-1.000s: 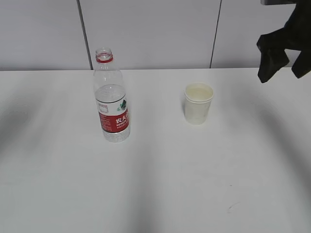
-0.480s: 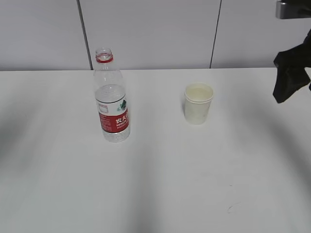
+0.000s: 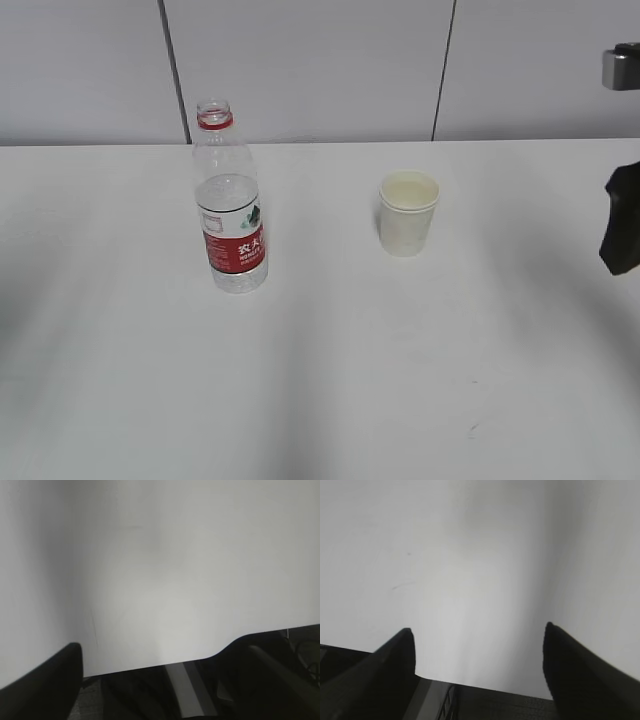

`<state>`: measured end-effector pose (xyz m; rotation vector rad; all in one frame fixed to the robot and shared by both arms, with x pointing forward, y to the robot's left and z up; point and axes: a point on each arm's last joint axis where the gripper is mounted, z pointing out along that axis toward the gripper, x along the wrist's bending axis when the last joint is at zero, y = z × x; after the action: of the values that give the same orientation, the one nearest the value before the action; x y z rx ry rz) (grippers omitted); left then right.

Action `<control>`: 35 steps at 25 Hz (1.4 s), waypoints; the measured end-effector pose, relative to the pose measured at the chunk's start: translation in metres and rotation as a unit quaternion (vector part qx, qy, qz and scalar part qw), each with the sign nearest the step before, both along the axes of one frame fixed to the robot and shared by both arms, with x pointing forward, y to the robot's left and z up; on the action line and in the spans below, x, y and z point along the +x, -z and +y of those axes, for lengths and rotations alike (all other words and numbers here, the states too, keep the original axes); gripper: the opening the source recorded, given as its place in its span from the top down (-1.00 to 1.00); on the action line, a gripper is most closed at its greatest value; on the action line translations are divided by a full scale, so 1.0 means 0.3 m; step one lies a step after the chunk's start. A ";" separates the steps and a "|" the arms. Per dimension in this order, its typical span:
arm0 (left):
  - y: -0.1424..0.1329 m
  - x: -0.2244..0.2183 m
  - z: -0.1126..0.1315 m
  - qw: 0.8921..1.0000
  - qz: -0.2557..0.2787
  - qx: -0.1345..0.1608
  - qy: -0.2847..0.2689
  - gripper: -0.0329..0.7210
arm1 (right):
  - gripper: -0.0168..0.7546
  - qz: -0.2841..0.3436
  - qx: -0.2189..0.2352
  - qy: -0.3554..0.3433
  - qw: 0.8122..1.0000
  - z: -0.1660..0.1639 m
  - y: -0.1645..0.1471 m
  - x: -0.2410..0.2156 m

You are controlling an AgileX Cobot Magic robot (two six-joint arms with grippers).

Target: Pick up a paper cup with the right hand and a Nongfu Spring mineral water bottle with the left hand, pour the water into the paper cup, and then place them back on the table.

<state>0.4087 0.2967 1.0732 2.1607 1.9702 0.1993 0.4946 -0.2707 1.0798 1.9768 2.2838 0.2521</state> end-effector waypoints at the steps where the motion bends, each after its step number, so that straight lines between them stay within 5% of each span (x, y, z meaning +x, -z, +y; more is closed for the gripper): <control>1: 0.001 -0.019 0.000 1.000 -0.004 0.000 0.000 -0.63 | -0.56 0.000 0.000 0.000 1.000 -0.002 0.001 -0.022; 23: 0.067 -0.418 -0.003 0.986 -0.165 0.001 0.000 -0.59 | -0.56 -0.039 0.003 0.001 0.999 -0.045 0.167 -0.464; 27: 0.055 -0.461 -0.004 0.976 -0.216 0.001 0.000 -0.58 | -0.56 -0.064 0.006 0.001 0.998 -0.054 0.212 -0.550; 35: 0.054 -0.536 -0.005 0.941 -0.338 -0.002 -0.003 -0.53 | -0.56 -0.223 0.021 0.001 0.975 -0.067 0.135 -0.690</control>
<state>0.2479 0.2951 1.0569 1.7416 1.5606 0.8131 0.2877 -0.2908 1.0392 1.7205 1.9996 0.6739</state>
